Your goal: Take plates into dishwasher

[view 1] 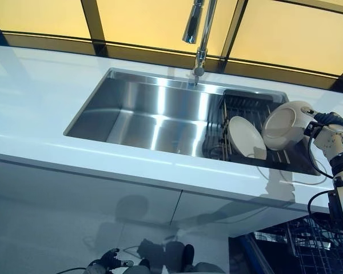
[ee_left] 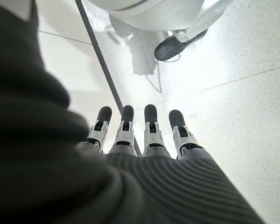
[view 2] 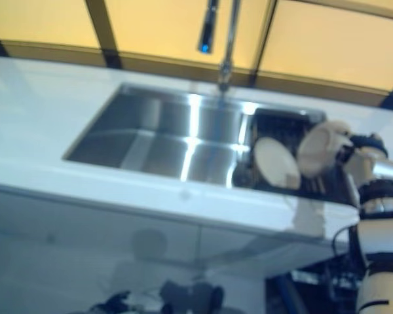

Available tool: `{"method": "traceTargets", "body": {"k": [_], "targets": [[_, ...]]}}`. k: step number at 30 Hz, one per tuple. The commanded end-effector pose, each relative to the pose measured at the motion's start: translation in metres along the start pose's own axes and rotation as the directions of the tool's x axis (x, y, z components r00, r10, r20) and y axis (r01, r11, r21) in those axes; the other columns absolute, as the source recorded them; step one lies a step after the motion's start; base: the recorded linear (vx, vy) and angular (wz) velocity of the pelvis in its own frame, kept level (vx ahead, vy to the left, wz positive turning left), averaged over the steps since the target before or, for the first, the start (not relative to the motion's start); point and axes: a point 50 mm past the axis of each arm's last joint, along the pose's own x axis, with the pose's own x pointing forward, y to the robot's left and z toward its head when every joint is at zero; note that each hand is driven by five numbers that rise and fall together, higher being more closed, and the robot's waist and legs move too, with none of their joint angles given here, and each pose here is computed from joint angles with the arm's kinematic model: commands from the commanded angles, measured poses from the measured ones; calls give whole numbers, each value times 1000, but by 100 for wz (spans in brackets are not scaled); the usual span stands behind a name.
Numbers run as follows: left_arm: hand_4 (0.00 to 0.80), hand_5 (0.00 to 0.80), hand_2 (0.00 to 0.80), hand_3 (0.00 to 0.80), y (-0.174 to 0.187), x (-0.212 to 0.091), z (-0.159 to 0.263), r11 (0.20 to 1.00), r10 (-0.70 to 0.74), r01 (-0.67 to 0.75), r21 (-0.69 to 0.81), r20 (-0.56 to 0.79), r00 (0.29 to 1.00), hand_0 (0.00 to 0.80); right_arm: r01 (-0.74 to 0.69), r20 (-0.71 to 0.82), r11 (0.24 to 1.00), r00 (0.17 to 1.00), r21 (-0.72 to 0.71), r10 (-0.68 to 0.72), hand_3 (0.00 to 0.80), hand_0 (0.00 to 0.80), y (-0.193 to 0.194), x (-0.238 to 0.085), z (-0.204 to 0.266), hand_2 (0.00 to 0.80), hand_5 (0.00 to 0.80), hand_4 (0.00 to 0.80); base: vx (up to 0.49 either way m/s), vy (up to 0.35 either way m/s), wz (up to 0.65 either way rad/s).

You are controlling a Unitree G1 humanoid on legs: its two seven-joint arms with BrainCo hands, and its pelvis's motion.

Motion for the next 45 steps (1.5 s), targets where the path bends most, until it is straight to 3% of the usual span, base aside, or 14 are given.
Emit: {"method": "traceTargets", "body": {"k": [1,45], "targets": [[0,0,0,0,-5,1,1,999,-13,13,44,-5,1000,0,25,126,999,992,26,-28,0,0,-13,-6,44,0,0,0,0,0,0],[0,0,0,0,-4,2,10,999,-4,3,33,35,999,0,-41,137,999,990,15,38,0,0,-2,-8,47,0,0,0,3,-7,1]]}}
